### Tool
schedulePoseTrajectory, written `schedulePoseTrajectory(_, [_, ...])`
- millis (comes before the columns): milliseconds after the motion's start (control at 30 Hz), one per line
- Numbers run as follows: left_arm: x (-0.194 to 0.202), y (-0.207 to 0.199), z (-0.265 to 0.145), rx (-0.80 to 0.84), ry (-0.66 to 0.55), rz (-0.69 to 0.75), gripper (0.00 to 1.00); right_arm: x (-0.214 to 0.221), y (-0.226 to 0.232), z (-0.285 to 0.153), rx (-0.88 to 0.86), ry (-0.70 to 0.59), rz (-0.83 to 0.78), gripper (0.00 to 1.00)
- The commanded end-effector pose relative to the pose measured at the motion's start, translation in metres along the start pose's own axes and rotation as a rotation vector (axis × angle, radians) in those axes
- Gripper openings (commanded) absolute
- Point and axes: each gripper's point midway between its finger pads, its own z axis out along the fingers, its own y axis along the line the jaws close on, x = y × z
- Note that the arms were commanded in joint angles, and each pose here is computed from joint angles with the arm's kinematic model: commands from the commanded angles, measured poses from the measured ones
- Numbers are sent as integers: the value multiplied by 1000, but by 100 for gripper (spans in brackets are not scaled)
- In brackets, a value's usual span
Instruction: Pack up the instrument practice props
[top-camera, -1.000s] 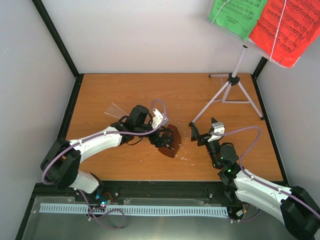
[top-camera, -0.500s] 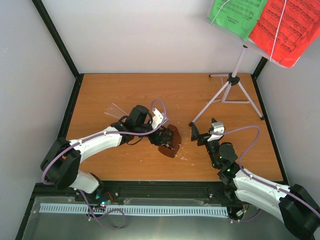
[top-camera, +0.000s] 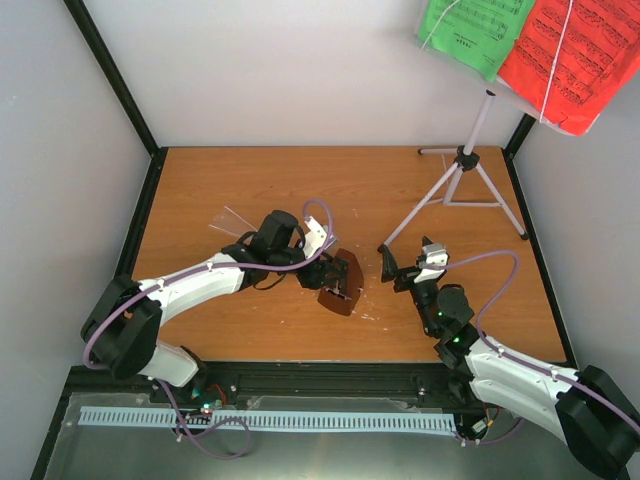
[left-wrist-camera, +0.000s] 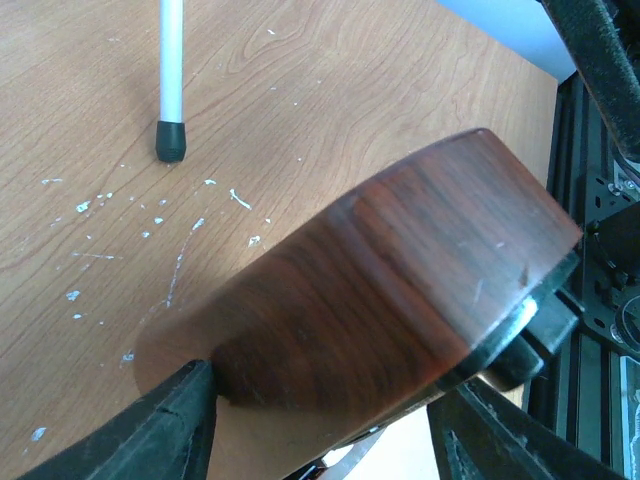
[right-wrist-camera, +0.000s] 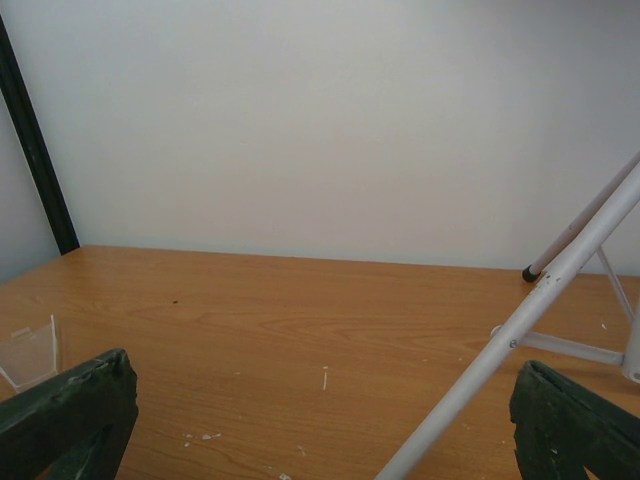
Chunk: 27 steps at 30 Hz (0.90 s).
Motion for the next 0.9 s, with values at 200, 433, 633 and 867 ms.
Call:
schedulePoseTrajectory(200, [-16, -8, -3, 20, -29, 41, 58, -4, -2, 0, 12, -21, 20, 100])
schedulePoseTrajectory(433, [-34, -14, -16, 14, -108, -1, 86, -8, -3, -1, 14, -24, 49, 100])
schedulePoseTrajectory(633, [-56, -29, -65, 37, -449, -203, 95, -7, 7, -8, -56, 20, 169, 100])
schedulePoseTrajectory(867, [-2, -23, -43, 85, -379, -338, 98, 33, 10, -8, -30, 247, 293, 100])
